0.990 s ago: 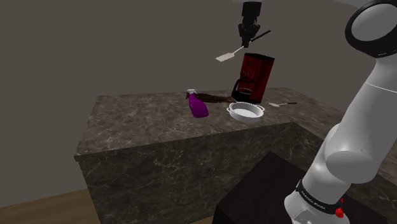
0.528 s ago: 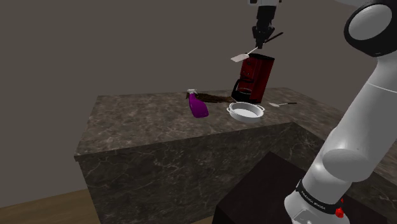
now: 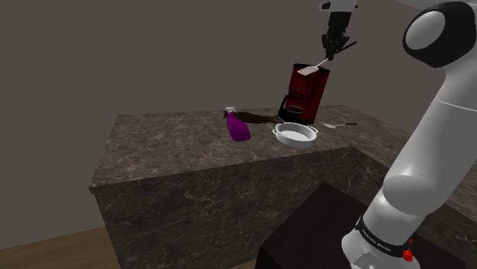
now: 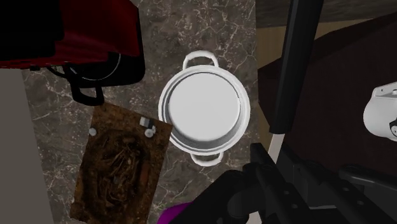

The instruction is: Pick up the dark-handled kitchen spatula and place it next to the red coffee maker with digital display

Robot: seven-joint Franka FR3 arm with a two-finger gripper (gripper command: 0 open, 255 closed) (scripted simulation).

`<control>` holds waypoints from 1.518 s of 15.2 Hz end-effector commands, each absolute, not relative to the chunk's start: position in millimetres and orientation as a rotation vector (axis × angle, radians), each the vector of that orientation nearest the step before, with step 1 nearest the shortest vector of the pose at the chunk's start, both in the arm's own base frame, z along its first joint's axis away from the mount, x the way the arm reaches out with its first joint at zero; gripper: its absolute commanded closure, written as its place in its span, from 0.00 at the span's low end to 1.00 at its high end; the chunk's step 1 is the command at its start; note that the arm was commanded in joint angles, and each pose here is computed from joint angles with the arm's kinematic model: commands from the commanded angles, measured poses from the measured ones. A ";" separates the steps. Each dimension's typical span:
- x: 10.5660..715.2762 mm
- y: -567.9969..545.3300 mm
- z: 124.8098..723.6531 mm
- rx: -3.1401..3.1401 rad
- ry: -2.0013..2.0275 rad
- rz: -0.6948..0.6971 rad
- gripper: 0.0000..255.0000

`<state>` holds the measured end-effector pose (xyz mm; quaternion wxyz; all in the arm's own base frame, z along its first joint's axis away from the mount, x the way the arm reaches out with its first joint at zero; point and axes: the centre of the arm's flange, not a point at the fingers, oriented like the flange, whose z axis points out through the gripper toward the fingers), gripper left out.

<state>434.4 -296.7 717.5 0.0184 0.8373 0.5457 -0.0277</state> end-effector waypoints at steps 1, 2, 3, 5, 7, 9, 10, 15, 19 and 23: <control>423.8 -320.6 718.5 2.598 1.697 -0.086 1.00; 419.4 -333.0 718.5 2.598 1.697 -0.086 1.00; 414.9 -345.5 718.5 2.598 1.697 -0.086 1.00; 406.0 -370.3 718.5 2.598 1.697 -0.086 1.00; 397.1 -395.2 718.5 2.598 1.697 -0.086 1.00; 389.8 -415.6 713.3 2.598 1.697 -0.086 1.00; 389.8 -415.6 708.0 2.598 1.697 -0.086 1.00; 389.8 -415.6 681.6 2.598 1.697 -0.086 1.00; 389.8 -415.6 660.5 2.598 1.697 -0.086 1.00; 389.8 -415.6 639.4 2.598 1.697 -0.086 1.00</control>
